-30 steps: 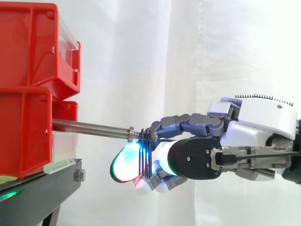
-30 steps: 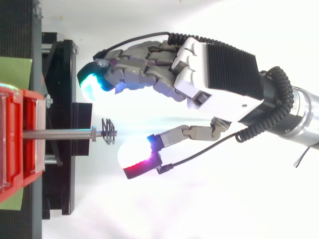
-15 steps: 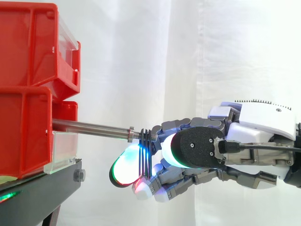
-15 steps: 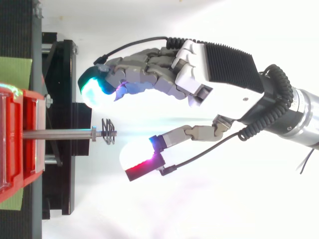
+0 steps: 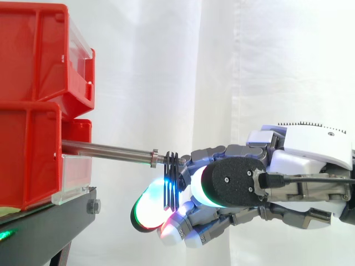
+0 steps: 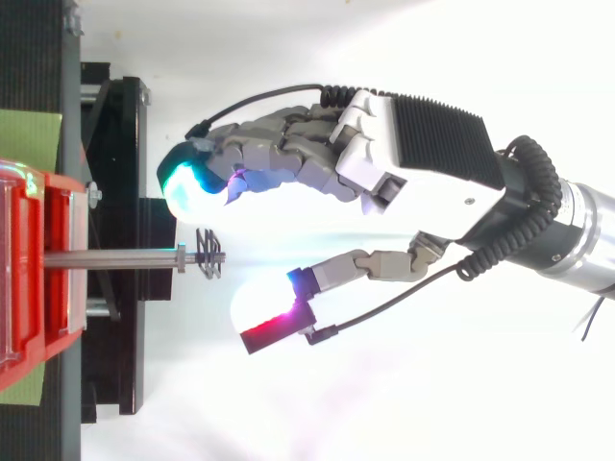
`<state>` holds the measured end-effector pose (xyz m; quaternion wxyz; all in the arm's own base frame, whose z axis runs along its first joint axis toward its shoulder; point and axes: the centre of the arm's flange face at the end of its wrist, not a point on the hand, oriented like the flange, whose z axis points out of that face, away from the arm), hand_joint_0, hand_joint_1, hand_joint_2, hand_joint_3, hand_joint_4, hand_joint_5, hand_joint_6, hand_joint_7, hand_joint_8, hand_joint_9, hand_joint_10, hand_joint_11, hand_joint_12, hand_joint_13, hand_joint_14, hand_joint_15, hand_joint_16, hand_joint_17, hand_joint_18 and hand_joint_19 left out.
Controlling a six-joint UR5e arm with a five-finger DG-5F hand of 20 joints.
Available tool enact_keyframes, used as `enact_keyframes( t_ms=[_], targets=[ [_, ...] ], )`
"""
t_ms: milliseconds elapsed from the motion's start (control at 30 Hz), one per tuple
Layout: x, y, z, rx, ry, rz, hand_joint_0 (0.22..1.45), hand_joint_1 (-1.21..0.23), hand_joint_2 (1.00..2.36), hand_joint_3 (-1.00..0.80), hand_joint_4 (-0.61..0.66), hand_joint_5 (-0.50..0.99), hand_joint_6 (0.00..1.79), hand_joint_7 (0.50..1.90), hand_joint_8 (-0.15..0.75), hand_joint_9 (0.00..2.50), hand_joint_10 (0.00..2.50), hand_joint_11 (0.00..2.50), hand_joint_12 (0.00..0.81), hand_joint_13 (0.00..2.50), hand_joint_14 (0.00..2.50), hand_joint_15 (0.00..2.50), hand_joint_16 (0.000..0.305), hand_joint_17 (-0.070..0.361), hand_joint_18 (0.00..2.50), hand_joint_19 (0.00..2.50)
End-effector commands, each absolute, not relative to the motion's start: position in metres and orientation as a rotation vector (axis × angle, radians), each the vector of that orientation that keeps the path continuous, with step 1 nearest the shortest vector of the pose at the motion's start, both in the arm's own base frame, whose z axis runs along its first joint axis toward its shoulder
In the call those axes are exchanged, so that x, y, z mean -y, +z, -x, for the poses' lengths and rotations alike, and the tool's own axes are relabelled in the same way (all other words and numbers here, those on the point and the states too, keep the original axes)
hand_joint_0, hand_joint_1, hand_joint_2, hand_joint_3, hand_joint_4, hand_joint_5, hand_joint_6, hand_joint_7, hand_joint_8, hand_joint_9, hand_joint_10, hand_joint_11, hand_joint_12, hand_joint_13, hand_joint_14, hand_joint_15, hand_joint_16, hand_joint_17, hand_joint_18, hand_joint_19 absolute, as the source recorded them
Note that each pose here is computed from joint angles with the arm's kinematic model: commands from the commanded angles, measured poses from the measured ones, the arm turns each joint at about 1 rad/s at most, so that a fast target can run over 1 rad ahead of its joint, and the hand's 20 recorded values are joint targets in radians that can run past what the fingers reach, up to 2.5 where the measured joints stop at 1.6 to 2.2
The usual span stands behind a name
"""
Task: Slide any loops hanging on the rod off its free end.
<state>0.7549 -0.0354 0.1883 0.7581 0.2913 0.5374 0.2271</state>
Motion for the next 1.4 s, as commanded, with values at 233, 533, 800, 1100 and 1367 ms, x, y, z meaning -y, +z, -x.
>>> enact_keyframes(
  t_ms=[233, 533, 800, 1100, 1367],
  targets=[
    [0.035, 0.187, -0.754, -1.185, 0.494, -0.632, 0.51, -0.6, 1.0, -0.5, 0.26, -0.14, 0.5, 0.9, 0.277, 0.75, 0.01, 0.35, 0.379, 0.54, 0.01, 0.27, 0.054, 0.122, 0.59, 0.37],
    [0.033, 0.173, -0.766, -1.173, 0.526, -0.648, 0.51, -0.6, 1.0, -0.5, 0.25, -0.14, 0.5, 0.9, 0.279, 0.75, 0.02, 0.35, 0.379, 0.55, 0.01, 0.27, 0.054, 0.122, 0.59, 0.37],
    [0.035, 0.177, -0.768, -1.176, 0.565, -0.643, 0.52, -0.62, 1.0, -0.5, 0.24, -0.13, 0.5, 1.08, 0.277, 0.74, 0.01, 0.35, 0.376, 0.54, 0.01, 0.27, 0.053, 0.12, 0.59, 0.37],
    [0.034, 0.183, -0.772, -1.164, 0.571, -0.637, 0.53, -0.63, 1.0, -0.5, 0.24, -0.12, 0.5, 1.17, 0.276, 0.72, 0.01, 0.36, 0.372, 0.54, 0.01, 0.27, 0.053, 0.119, 0.59, 0.36],
    [0.03, 0.183, -0.772, -1.164, 0.575, -0.634, 0.54, -0.63, 1.0, -0.5, 0.22, -0.11, 0.51, 1.27, 0.278, 0.74, 0.01, 0.36, 0.371, 0.54, 0.01, 0.28, 0.052, 0.118, 0.59, 0.36]
  ],
)
